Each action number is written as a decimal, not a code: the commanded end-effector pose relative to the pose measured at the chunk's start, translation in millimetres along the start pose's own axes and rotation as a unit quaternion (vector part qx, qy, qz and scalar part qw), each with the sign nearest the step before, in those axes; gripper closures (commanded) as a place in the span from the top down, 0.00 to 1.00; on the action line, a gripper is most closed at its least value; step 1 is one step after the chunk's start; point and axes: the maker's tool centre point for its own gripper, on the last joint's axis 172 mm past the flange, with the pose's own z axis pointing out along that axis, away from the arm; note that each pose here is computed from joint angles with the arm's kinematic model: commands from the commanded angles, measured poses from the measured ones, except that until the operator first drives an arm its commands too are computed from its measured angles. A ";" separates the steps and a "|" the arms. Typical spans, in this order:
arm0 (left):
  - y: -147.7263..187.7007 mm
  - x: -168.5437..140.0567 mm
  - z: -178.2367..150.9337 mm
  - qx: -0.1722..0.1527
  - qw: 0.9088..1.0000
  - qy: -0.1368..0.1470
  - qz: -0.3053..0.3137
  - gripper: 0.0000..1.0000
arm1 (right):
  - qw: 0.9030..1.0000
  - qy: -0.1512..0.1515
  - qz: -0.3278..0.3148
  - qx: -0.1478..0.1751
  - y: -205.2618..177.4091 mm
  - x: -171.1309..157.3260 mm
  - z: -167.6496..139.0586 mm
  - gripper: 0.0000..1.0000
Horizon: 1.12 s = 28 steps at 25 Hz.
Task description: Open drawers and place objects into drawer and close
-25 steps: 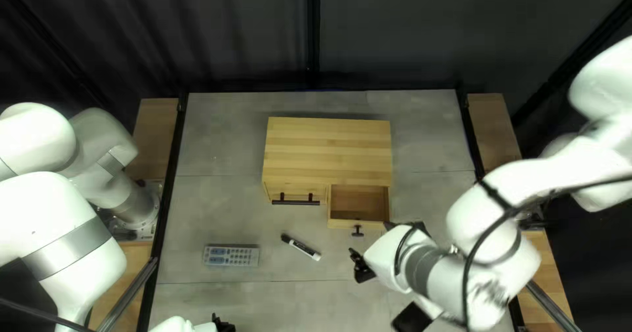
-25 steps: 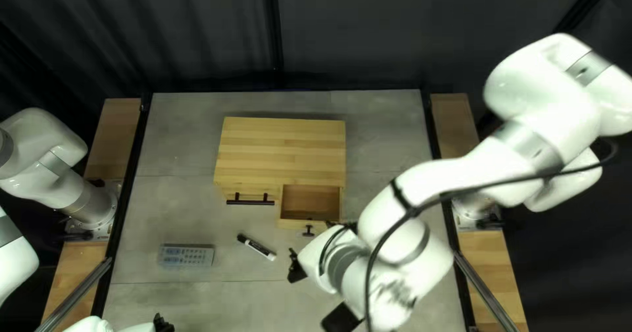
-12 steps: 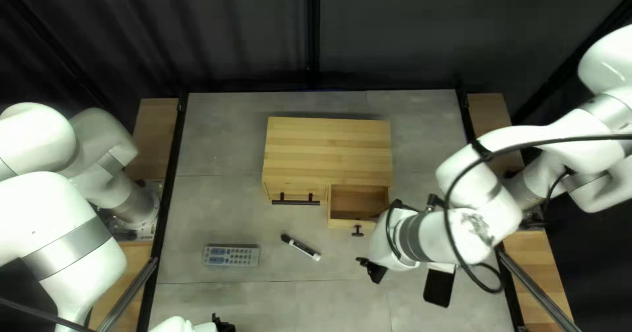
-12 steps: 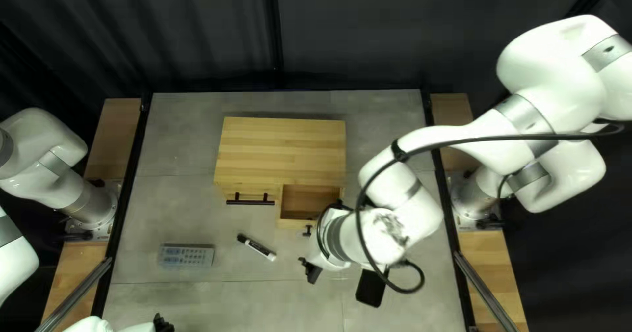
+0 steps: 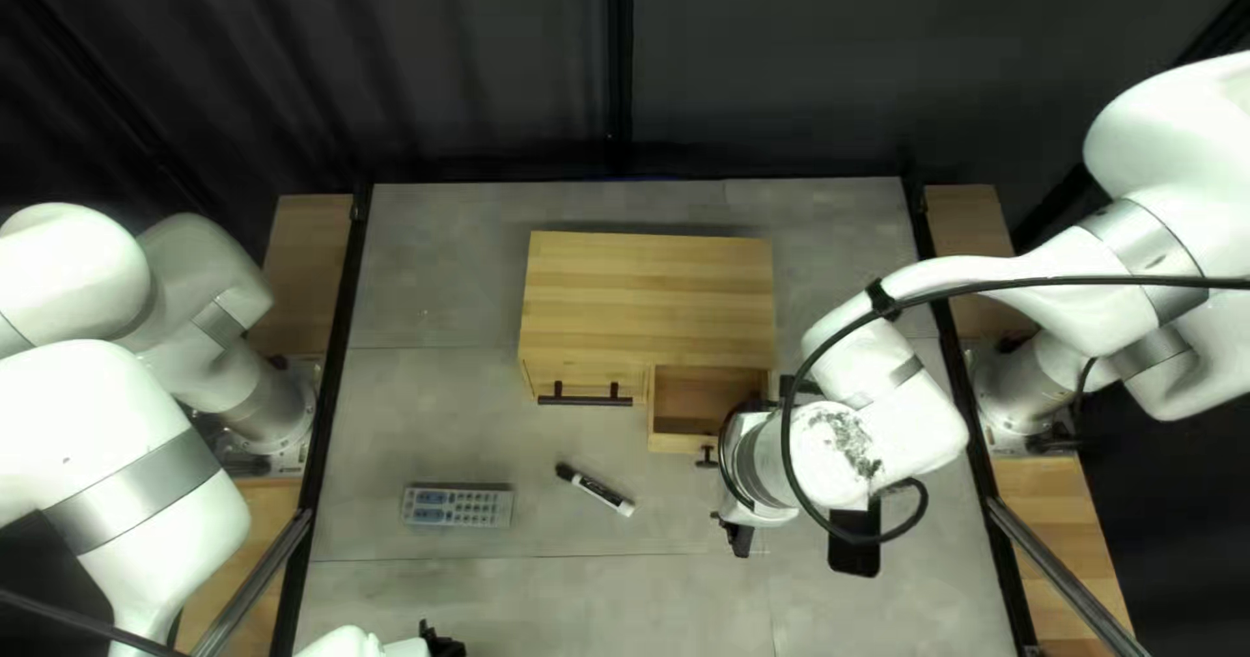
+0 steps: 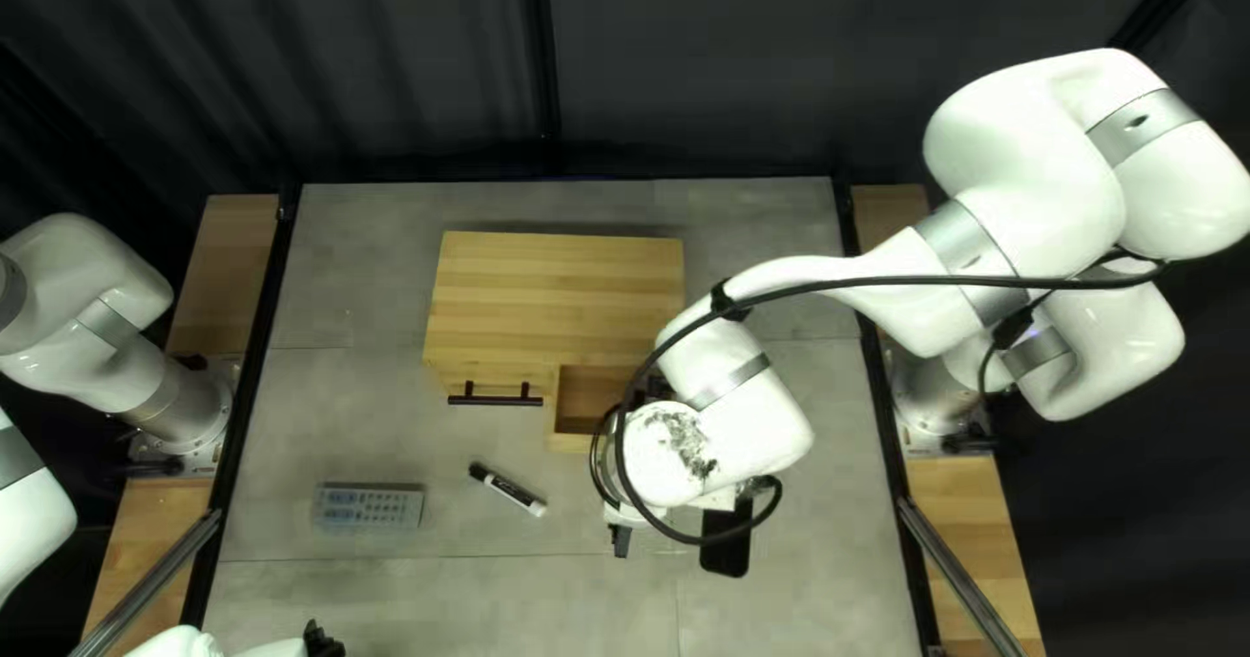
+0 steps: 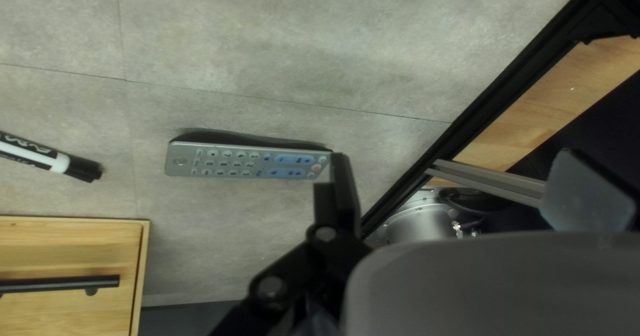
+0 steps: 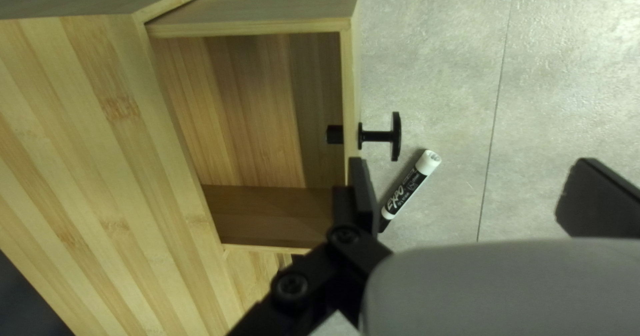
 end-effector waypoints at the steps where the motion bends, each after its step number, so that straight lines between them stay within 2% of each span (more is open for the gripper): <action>1: 0.0 0.0 0.0 0.000 1.000 0.000 0.000 1.00 | 1.000 -0.023 0.010 0.002 -14.9 -5.7 1.2 1.00; 13: 0.0 0.0 0.0 0.000 1.000 0.000 0.000 1.00 | 0.999 0.012 0.017 -0.041 -24.5 -14.8 18.6 1.00; 28: 0.0 0.0 0.0 0.000 1.000 0.000 0.000 1.00 | 0.997 0.043 -0.005 -0.063 -18.6 -6.2 44.7 1.00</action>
